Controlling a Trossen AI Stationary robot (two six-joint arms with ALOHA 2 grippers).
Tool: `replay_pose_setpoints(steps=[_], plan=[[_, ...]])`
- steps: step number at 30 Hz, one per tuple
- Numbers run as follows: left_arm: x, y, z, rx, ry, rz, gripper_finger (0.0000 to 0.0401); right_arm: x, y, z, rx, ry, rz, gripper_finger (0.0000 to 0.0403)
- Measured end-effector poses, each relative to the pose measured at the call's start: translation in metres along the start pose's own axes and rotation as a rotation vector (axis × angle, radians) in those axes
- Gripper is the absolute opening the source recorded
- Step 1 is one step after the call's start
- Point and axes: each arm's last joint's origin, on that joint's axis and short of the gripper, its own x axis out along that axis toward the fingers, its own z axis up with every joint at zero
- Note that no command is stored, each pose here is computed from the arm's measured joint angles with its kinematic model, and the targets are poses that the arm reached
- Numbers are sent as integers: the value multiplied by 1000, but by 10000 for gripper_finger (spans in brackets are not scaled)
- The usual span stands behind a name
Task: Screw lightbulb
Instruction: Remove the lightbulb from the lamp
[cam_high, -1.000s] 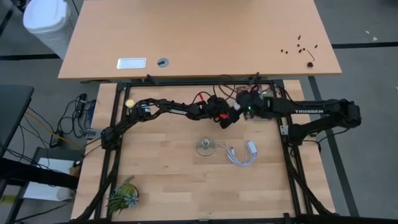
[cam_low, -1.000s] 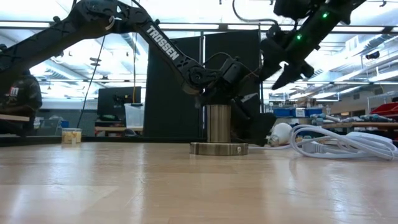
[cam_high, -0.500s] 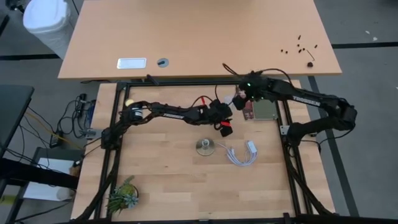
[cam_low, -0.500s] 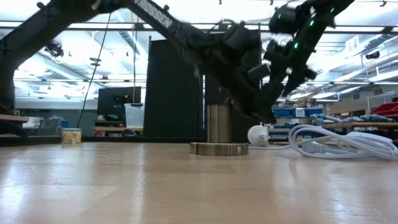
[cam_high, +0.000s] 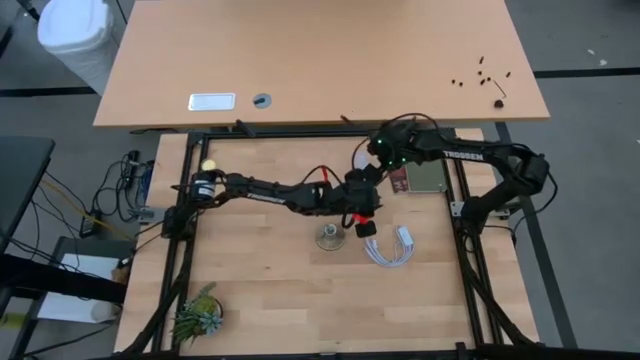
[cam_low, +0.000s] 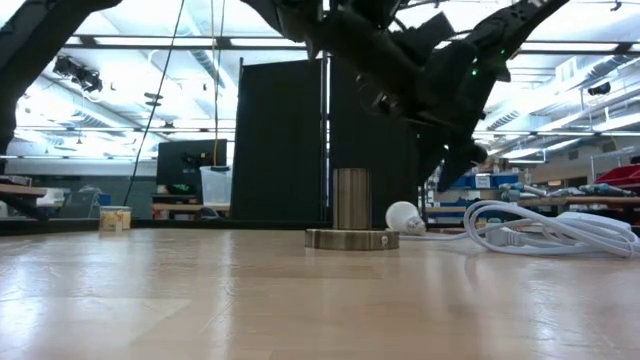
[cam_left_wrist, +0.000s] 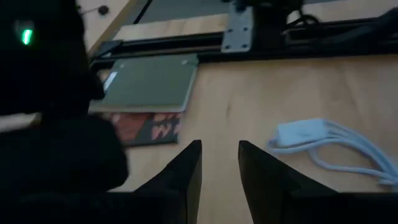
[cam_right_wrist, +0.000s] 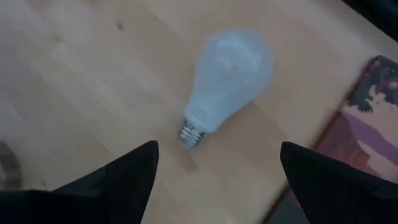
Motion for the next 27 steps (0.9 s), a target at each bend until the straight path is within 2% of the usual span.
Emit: replay_pose_setpoints(steps=[5,8,11,15,18,21,25,27], plan=[[-12,-39,11,50,-105,-48,110,13,10,-5,-10,24,-87,346],[-23,-63,20,105,-199,-50,110,20,17,-7,-8,34,-97,346],[-33,-80,28,132,-363,-49,110,25,24,-10,-16,46,-108,346],[-43,-96,15,121,-571,-55,110,28,32,-12,-25,19,-131,346],[-44,-96,-4,83,-624,-27,110,28,38,-10,-6,-16,-116,346],[-48,-86,-24,53,-565,90,110,29,38,-10,22,-21,-125,346],[-73,-73,-34,-2,-511,246,110,37,37,-10,54,-27,-163,346],[-88,-67,-39,-14,-501,267,110,43,38,-10,66,-27,-172,346]])
